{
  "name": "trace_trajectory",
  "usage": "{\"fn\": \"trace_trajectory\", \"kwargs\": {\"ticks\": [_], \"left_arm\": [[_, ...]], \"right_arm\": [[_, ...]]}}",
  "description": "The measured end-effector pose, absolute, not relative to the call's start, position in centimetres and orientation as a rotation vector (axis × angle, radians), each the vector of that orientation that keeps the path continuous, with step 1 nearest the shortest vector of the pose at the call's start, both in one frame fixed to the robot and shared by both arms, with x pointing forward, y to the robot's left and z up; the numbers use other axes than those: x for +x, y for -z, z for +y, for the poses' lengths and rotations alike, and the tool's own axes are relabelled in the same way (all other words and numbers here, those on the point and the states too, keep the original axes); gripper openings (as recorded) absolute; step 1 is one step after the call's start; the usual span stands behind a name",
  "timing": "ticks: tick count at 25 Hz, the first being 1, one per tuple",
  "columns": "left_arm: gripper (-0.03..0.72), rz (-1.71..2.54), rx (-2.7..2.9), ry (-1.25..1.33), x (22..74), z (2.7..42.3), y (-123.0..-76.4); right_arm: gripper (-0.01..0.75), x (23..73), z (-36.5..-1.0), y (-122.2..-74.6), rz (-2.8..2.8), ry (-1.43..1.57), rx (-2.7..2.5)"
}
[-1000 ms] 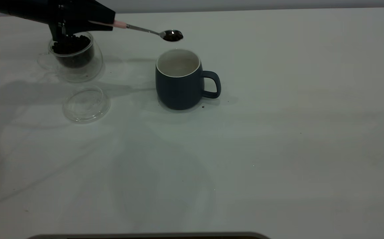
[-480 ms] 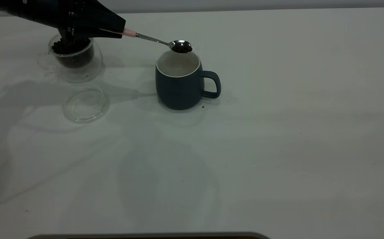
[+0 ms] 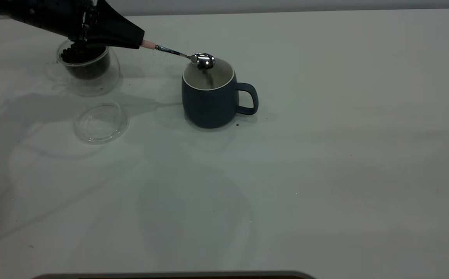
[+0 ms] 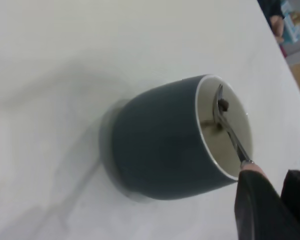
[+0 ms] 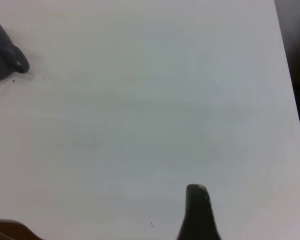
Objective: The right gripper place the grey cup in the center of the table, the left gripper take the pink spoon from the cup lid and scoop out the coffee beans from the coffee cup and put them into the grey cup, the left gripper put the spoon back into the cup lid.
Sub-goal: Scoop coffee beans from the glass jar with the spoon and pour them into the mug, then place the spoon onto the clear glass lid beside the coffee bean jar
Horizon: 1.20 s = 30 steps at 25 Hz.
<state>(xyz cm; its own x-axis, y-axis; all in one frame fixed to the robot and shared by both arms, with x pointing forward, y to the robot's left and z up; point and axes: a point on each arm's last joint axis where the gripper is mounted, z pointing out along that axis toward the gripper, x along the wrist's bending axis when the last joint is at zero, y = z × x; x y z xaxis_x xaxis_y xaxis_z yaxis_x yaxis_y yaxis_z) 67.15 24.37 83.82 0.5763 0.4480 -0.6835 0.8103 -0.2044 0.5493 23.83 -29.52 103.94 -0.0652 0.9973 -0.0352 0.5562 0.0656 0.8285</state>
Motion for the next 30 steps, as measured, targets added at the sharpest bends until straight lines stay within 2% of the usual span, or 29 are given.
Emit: {"fn": "trace_trajectory", "kwargs": {"ticks": [8,18,23,30], "left_arm": [[0.119,0.799,1.929,0.331,67.1,24.4,-83.8],[0.119,0.869,1.843,0.485,66.7,24.5,-86.5],[0.119,0.956,1.812,0.46,66.1,27.7,-89.2],[0.119,1.129,1.677,0.451,61.6,32.7,-89.9]], "right_arm": [[0.588,23.8,-29.5,-103.9,1.698,-0.867,1.561],[0.588,23.8,-29.5,-103.9,1.698,-0.867,1.561],[0.588,23.8,-29.5,-103.9,1.698,-0.867,1.561],[0.588,23.8,-29.5,-103.9,1.698,-0.867,1.561]]}}
